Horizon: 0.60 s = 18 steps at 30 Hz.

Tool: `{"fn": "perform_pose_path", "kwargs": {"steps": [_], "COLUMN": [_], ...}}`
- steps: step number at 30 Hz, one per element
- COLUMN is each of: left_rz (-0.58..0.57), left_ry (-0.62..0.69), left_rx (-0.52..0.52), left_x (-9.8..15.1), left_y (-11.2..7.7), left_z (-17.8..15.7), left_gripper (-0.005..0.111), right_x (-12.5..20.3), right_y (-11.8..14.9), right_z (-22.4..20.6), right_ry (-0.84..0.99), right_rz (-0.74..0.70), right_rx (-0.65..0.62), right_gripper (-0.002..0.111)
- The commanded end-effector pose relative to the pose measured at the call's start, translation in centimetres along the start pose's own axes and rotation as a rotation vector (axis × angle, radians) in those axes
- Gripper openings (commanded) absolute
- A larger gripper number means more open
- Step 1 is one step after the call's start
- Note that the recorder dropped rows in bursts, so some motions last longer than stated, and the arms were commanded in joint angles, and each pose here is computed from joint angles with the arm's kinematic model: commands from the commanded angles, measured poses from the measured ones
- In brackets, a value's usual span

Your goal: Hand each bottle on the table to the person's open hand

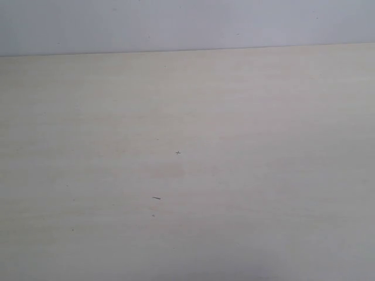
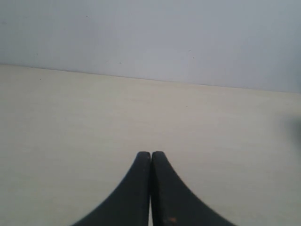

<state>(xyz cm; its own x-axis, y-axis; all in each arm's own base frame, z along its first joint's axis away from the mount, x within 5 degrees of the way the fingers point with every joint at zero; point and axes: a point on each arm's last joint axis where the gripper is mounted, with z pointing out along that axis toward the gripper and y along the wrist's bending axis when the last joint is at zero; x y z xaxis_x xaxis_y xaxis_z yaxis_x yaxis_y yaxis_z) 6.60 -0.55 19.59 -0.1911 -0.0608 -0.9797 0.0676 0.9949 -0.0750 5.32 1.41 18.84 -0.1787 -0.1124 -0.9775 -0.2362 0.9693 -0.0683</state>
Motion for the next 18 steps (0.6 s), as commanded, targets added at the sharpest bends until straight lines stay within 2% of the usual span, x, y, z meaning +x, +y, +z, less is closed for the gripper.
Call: {"fn": "perform_pose_path", "kwargs": {"steps": [1, 10, 18], "left_rz": [0.035, 0.037, 0.035], "left_ry": [0.042, -0.009, 0.021], "left_rx": [-0.017, -0.017, -0.02], "left_x": [0.66, 0.87, 1.14], "left_y": [0.17, 0.21, 0.25], "left_z": [-0.4, -0.97, -0.98], "left_gripper": [0.0, 0.0, 0.0], "right_x": [0.08, 0.08, 0.08], "right_y": [-0.03, -0.03, -0.03], "right_z": [0.0, 0.0, 0.0], "right_ry": [-0.007, -0.007, -0.007], "right_rz": [-0.001, -0.001, -0.001], "right_rx": [0.007, 0.007, 0.007], "right_gripper": [0.0, 0.0, 0.0]}}
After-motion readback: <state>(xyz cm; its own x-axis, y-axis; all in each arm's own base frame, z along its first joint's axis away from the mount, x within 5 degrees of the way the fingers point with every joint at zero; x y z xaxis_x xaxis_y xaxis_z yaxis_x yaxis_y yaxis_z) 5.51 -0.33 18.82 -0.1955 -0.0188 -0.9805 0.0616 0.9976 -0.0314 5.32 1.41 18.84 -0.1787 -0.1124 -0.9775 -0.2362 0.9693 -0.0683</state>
